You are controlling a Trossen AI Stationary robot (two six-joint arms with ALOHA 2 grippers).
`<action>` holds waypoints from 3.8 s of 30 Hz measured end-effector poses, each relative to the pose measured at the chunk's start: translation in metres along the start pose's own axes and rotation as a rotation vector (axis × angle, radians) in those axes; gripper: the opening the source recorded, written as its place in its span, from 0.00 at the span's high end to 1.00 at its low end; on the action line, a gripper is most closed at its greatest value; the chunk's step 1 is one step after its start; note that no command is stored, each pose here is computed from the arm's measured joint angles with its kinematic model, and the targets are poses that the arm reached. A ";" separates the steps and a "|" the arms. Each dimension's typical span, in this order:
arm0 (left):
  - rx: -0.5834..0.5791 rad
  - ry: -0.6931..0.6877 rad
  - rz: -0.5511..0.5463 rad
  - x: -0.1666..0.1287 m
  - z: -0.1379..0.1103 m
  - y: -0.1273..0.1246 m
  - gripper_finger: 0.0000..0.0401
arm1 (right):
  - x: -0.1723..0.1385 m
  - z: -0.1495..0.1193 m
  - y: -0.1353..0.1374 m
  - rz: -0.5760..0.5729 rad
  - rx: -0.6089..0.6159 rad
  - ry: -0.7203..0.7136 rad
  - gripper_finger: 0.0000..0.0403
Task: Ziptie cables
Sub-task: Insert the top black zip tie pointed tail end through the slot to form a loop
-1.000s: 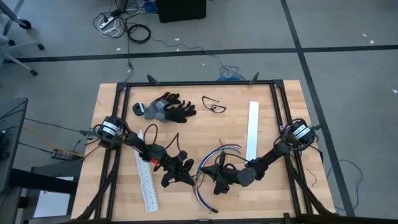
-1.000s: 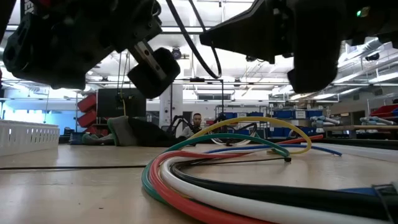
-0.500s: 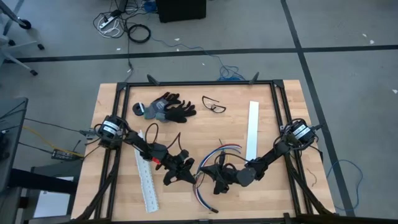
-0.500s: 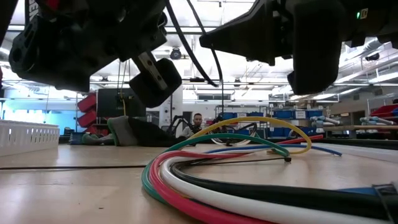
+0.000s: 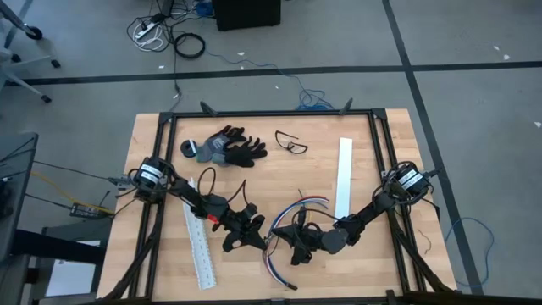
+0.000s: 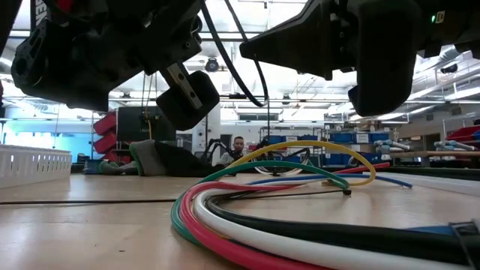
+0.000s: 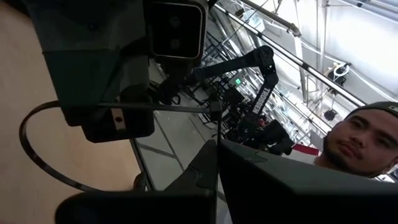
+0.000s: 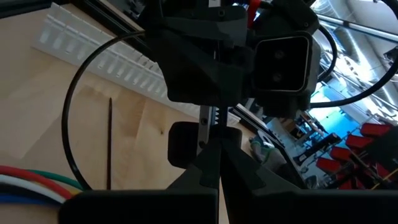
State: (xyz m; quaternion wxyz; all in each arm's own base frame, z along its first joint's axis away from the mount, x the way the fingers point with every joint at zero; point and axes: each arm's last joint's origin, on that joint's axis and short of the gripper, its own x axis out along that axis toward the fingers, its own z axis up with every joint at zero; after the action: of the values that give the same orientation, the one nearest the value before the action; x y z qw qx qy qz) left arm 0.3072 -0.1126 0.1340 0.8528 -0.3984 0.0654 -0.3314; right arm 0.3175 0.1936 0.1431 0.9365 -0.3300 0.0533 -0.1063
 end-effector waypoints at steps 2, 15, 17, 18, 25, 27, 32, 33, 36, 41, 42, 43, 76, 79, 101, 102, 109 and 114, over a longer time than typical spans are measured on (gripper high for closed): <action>0.000 0.000 0.000 0.000 0.000 0.000 1.00 | 0.000 0.000 0.000 0.000 0.000 0.000 1.00; 0.003 -0.009 0.008 0.000 0.000 0.000 1.00 | 0.000 0.000 0.000 -0.001 0.000 0.000 1.00; 0.004 -0.011 0.009 0.000 0.000 0.000 1.00 | 0.000 0.000 0.000 -0.001 0.000 0.000 1.00; 0.004 -0.011 0.009 0.000 0.000 0.000 1.00 | 0.000 0.000 0.000 -0.001 0.000 0.000 1.00; 0.006 -0.012 0.010 0.000 0.000 0.000 1.00 | 0.000 0.000 0.000 -0.001 -0.001 0.000 1.00; 0.015 -0.011 0.009 0.000 0.000 0.000 1.00 | 0.000 0.000 0.000 -0.001 -0.001 0.000 1.00; 0.066 0.001 -0.002 0.000 0.000 0.000 1.00 | 0.000 0.000 0.000 -0.001 0.000 0.000 1.00; 0.068 0.000 -0.001 0.000 0.001 0.000 1.00 | 0.000 0.000 0.000 -0.002 0.000 0.000 1.00; 0.074 -0.009 -0.004 -0.001 0.002 0.001 1.00 | 0.000 0.000 -0.001 -0.025 -0.005 0.009 1.00; 0.097 -0.026 -0.019 -0.001 0.004 -0.001 1.00 | 0.000 0.002 -0.009 -0.154 -0.076 0.069 0.95; 0.097 -0.026 -0.019 -0.001 0.004 -0.001 1.00 | 0.000 0.003 -0.010 -0.181 -0.101 0.084 0.94; 0.097 -0.028 -0.018 -0.001 0.004 -0.001 1.00 | 0.000 0.004 -0.012 -0.206 -0.125 0.097 0.92; -0.157 -0.182 0.072 -0.037 0.073 0.028 1.00 | -0.007 0.029 -0.043 -0.282 -0.166 0.114 0.46; -0.191 -0.145 0.008 -0.043 0.087 0.024 1.00 | 0.006 0.015 -0.044 -0.209 -0.351 0.179 0.48; -0.248 -0.159 0.097 -0.109 0.141 0.061 1.00 | 0.044 0.001 -0.075 -0.064 -0.783 0.361 0.53; -0.247 -0.161 0.100 -0.112 0.143 0.062 1.00 | 0.046 -0.001 -0.076 -0.055 -0.804 0.368 0.54; -0.247 -0.173 0.126 -0.126 0.150 0.068 1.00 | 0.050 -0.004 -0.079 -0.020 -0.861 0.351 0.60; -0.226 -0.158 0.112 -0.125 0.154 0.068 1.00 | 0.053 -0.003 -0.081 0.031 -0.884 0.257 0.61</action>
State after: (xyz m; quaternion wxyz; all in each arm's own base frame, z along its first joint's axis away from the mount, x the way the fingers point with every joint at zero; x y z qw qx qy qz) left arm 0.3029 0.0937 0.1696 0.8223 -0.5123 0.0571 -0.2412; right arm 0.3557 0.1180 0.1902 0.6930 -0.6812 0.2141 -0.0992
